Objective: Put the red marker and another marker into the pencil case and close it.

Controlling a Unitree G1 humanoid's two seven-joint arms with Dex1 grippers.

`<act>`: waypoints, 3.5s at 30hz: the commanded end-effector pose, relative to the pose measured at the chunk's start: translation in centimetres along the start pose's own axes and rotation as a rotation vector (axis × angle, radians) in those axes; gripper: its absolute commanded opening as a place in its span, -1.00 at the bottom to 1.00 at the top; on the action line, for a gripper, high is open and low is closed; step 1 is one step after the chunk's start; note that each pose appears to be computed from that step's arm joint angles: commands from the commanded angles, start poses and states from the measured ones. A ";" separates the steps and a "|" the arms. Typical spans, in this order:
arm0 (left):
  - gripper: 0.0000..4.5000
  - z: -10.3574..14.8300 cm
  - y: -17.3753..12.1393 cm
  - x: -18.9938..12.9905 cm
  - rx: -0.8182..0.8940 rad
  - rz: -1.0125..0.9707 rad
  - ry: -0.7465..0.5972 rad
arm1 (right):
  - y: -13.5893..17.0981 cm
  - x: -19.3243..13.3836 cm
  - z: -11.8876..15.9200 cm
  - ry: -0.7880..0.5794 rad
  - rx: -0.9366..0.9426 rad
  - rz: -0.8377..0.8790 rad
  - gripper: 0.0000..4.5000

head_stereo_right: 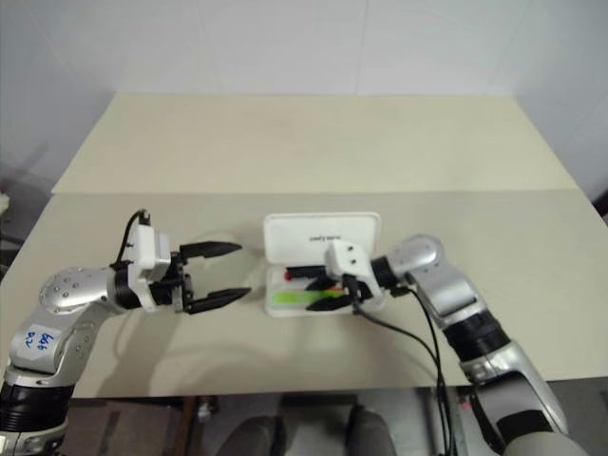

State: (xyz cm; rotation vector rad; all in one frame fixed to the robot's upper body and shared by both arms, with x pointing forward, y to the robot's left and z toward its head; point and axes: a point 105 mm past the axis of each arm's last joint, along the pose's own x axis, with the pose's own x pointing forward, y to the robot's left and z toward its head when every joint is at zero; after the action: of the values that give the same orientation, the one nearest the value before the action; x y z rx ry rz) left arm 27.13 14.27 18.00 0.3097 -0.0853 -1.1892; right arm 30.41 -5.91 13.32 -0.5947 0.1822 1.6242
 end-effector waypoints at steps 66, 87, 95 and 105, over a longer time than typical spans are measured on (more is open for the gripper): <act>0.75 -8.4 -3.9 -8.9 -0.149 0.869 0.175 | -1.1 -14.5 1.2 -0.109 0.011 -0.281 0.97; 0.75 -11.0 -4.5 -4.1 -0.337 1.090 0.200 | -1.6 -15.0 2.8 -0.137 -0.012 -0.243 0.97; 0.03 -11.6 -3.8 -4.2 -0.356 1.105 0.240 | 0.1 -15.2 2.3 -0.141 -0.004 -0.152 1.00; -0.81 -10.8 -2.7 -4.1 -0.335 1.100 0.210 | 0.7 -15.3 1.4 -0.129 0.010 -0.144 1.00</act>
State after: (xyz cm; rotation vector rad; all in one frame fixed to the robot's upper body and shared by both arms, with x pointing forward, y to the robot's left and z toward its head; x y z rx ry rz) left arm 25.43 18.81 7.23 0.0485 0.1221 -0.0767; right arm 30.86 -18.36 21.07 -0.4517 0.0564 1.4514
